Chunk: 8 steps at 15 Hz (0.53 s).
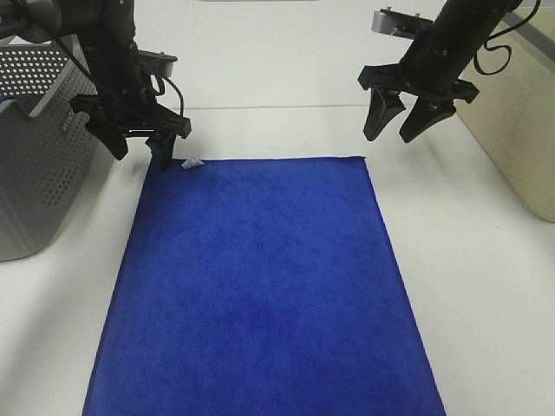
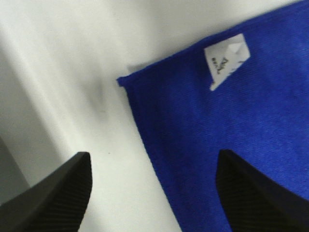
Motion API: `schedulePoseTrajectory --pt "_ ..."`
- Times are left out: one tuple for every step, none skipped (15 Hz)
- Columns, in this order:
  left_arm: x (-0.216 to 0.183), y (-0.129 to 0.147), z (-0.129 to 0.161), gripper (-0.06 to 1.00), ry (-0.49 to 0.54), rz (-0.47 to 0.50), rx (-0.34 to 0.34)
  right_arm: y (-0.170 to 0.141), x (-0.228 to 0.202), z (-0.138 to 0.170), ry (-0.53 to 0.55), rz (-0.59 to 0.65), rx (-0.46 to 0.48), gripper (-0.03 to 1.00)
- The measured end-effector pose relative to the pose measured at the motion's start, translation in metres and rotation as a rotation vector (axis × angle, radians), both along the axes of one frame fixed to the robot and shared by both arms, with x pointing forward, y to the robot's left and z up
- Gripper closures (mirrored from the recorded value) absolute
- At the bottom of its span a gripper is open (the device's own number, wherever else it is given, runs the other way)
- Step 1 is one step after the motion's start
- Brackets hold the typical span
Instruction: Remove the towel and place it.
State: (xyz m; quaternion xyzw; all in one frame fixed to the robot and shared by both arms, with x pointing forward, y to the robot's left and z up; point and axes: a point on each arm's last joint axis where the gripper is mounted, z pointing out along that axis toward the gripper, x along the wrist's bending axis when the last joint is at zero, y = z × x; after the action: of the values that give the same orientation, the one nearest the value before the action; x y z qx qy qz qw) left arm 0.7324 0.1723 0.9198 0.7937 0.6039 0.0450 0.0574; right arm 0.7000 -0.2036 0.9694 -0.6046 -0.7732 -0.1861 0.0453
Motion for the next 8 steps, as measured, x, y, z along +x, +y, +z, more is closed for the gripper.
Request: schedulePoseTrajectory --pt "0.001 0.004 -0.006 0.27 0.011 0.008 0.003 0.001 0.006 -0.007 -0.002 -0.002 0.0 0.35" --pt "0.002 0.006 -0.011 0.27 0.02 0.006 0.012 0.002 0.012 -0.015 0.002 -0.001 -0.001 0.35" --pt "0.002 0.005 -0.016 0.27 0.03 0.003 0.009 0.002 0.018 -0.022 0.0 0.001 -0.001 0.35" --pt "0.003 0.005 -0.021 0.27 0.036 0.003 0.01 0.003 0.022 -0.028 -0.004 0.003 -0.001 0.35" --pt "0.004 0.004 -0.024 0.27 0.038 0.004 0.004 0.004 0.026 -0.033 -0.003 0.005 -0.002 0.35" --pt "0.006 0.003 -0.028 0.27 0.038 0.004 -0.006 0.004 0.029 -0.039 -0.002 0.008 -0.003 0.35" --pt "0.008 0.001 -0.033 0.27 0.044 0.008 -0.023 0.004 0.032 -0.046 -0.001 0.008 -0.004 0.35" --pt "0.009 -0.001 -0.04 0.26 0.052 0.012 -0.039 0.004 0.036 -0.056 -0.005 0.002 -0.007 0.35"
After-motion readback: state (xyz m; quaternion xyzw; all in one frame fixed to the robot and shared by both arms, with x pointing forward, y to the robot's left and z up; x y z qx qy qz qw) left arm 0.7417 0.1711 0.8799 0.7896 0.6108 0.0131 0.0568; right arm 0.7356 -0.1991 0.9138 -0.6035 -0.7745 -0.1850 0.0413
